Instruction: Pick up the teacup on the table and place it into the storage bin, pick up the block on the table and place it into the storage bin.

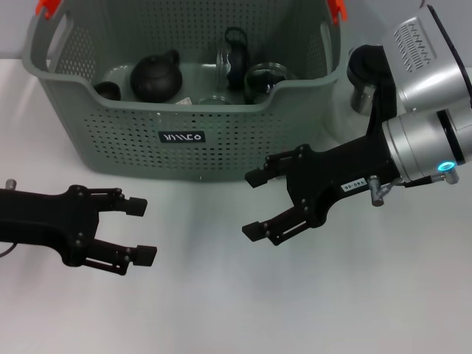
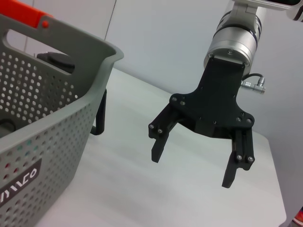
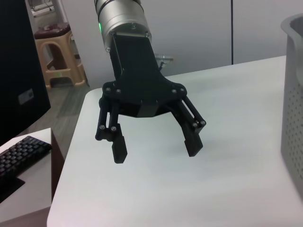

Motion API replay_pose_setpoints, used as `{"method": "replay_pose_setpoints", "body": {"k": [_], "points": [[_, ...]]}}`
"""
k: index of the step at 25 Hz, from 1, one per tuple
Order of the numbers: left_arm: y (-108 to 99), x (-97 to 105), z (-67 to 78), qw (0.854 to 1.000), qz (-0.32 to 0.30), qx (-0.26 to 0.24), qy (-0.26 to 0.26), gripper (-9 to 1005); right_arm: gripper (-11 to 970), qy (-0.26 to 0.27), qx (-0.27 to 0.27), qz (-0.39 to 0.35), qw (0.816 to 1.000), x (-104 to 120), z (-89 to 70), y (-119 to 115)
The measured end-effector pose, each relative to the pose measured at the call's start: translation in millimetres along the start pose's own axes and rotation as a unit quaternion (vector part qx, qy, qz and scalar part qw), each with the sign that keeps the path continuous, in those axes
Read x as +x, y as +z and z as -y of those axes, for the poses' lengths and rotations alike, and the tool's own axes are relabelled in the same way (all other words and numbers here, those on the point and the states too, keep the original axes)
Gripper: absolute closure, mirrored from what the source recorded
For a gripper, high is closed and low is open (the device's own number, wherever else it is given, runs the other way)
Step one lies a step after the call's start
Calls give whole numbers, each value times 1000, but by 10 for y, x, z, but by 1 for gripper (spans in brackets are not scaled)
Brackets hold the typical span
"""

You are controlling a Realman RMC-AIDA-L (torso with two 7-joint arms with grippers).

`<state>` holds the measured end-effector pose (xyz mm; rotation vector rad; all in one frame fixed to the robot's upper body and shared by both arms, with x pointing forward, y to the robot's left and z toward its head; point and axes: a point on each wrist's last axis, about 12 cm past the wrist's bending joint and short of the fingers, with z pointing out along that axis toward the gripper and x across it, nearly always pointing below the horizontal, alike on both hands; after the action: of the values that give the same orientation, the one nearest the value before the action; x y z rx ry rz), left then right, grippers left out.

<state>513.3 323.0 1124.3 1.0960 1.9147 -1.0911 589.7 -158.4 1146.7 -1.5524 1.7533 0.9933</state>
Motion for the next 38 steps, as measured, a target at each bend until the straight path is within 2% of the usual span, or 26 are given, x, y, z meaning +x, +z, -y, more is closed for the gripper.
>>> {"method": "replay_pose_setpoints", "body": {"k": [38], "points": [[-9,-43,-2,1000,2,5,-7,44,12,12,5,7,1000,18,4,-25]]}}
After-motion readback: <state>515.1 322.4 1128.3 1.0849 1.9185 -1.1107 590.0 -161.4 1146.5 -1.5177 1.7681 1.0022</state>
